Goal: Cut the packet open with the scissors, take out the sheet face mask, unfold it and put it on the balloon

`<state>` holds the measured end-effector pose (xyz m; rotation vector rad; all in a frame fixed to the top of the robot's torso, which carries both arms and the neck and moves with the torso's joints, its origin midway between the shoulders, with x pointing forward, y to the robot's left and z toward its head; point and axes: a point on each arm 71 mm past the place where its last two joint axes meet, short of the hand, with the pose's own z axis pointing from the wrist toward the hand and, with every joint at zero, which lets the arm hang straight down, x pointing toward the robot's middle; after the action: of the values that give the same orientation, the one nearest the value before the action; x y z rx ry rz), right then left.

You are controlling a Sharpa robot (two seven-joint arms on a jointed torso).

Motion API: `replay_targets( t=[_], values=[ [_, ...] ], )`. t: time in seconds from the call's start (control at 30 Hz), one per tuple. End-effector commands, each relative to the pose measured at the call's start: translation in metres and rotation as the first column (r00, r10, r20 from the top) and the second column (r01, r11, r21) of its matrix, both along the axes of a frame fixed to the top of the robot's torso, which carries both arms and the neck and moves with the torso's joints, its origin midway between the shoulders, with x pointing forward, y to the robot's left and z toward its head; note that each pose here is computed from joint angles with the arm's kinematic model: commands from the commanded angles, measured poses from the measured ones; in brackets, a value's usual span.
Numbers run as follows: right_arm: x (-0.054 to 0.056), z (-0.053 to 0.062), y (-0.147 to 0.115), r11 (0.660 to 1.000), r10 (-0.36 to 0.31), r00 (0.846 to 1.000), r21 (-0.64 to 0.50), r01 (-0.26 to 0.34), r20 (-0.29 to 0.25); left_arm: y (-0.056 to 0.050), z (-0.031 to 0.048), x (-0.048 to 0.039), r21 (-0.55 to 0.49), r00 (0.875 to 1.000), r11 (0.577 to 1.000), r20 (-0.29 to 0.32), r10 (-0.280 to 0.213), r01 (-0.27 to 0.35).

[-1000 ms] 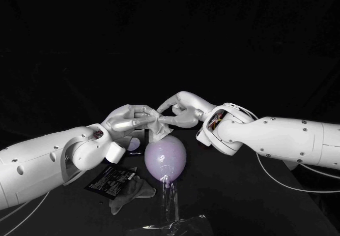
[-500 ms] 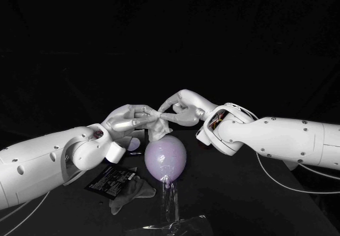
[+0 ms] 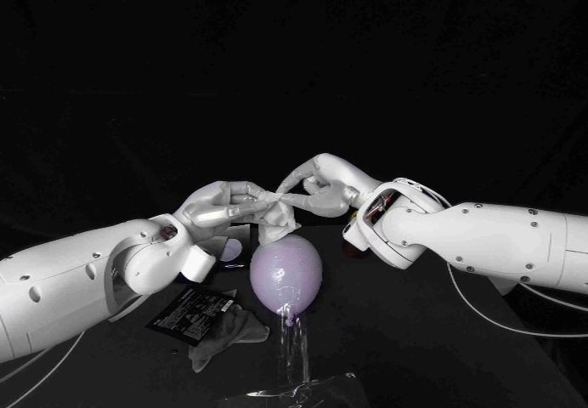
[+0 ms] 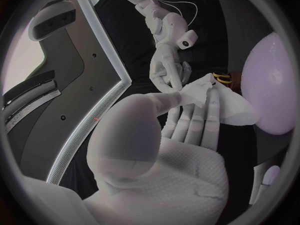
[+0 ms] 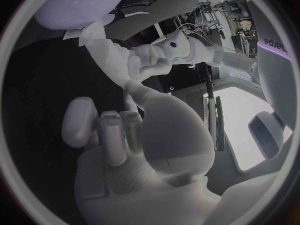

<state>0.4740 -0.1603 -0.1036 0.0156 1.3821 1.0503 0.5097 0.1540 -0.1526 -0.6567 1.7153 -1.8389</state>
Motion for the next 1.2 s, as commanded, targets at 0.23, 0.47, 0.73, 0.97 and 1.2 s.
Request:
replay_targets(
  t=[0.23, 0.47, 0.73, 0.97, 1.2],
  values=[
    [0.000, 0.000, -0.006, 1.000, -0.004, 1.000, 0.009, 0.004, -0.013, 0.004, -0.0001, 0.0025, 0.005, 1.000, 1.000, -0.007, 0.026, -0.026],
    [0.002, 0.001, -0.010, 0.999, -0.028, 0.999, 0.039, 0.029, -0.026, 0.004, -0.0013, 0.0029, 0.020, 0.999, 0.999, -0.015, 0.034, -0.034],
    [0.004, 0.000, -0.014, 0.997, -0.045, 0.998, 0.057, 0.047, -0.041, 0.004, -0.0022, 0.0029, 0.035, 0.999, 0.999, -0.020, 0.037, -0.037],
    [0.005, 0.000, -0.016, 0.997, -0.051, 0.997, 0.061, 0.054, -0.049, 0.005, -0.0027, 0.0033, 0.042, 0.999, 0.998, -0.022, 0.043, -0.042],
    [0.006, 0.000, -0.018, 0.996, -0.059, 0.997, 0.068, 0.063, -0.056, 0.005, -0.0031, 0.0035, 0.047, 0.999, 0.998, -0.023, 0.049, -0.048]
  ],
)
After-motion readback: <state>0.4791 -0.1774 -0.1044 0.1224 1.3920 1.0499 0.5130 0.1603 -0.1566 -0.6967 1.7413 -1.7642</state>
